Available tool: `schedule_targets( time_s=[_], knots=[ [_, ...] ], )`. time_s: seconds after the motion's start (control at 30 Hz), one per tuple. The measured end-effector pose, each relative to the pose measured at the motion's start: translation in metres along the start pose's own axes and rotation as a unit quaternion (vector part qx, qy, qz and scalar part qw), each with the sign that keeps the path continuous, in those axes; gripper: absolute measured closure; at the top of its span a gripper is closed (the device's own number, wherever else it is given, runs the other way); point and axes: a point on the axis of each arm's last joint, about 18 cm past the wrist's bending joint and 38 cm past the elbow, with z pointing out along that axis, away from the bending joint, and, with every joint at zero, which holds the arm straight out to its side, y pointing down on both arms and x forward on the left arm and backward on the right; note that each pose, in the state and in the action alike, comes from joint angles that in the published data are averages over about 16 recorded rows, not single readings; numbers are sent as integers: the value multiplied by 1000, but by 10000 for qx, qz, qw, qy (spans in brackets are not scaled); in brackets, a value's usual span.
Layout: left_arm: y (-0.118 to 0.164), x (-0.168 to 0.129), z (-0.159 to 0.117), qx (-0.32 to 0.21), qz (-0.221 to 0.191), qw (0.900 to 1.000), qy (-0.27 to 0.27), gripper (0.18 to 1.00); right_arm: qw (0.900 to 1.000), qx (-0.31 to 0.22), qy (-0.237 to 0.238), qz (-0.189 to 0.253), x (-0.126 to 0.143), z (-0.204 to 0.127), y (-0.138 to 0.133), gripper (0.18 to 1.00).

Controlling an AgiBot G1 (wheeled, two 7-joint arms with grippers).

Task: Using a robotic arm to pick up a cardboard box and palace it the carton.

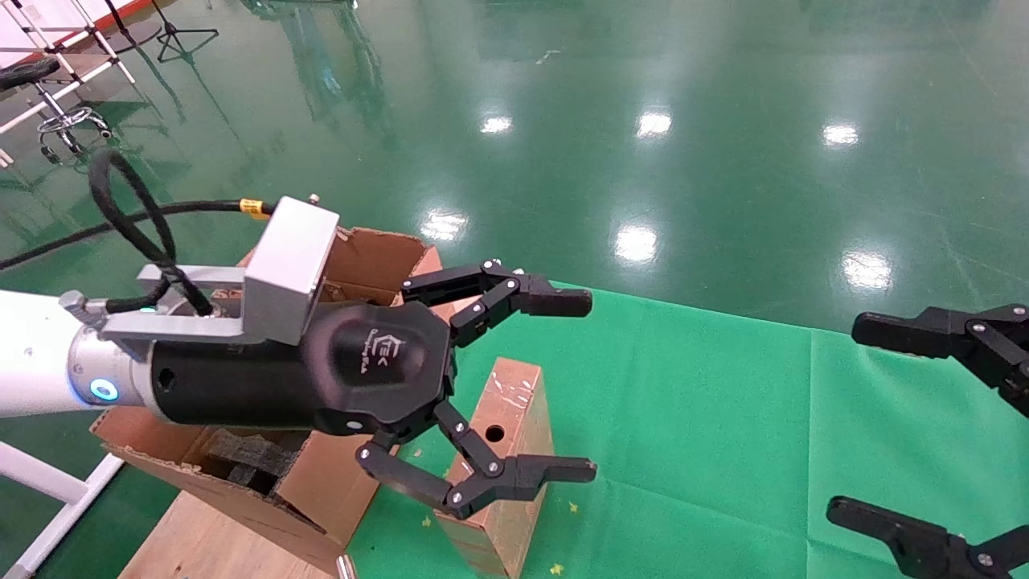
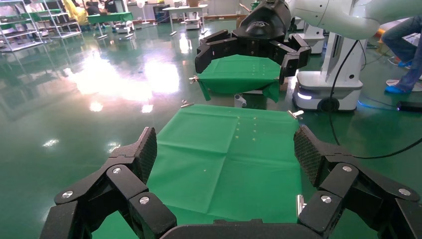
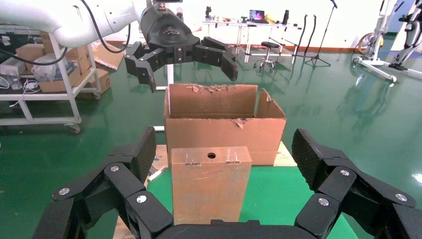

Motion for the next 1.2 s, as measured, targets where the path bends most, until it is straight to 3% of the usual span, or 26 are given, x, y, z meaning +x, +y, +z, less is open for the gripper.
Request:
schedule_targets(
  time_s=[0.5,0.9,1.2],
  knots=[
    [1,0,0,-67,25,10000,5,183,10000,0,0,0,0,0,0,178],
    [5,-6,3,-859,332,9958,23,183,10000,0,0,0,0,0,0,196],
    [3,-15,3,-1371,526,9892,-22,183,10000,0,3,0,0,0,0,279]
  ],
)
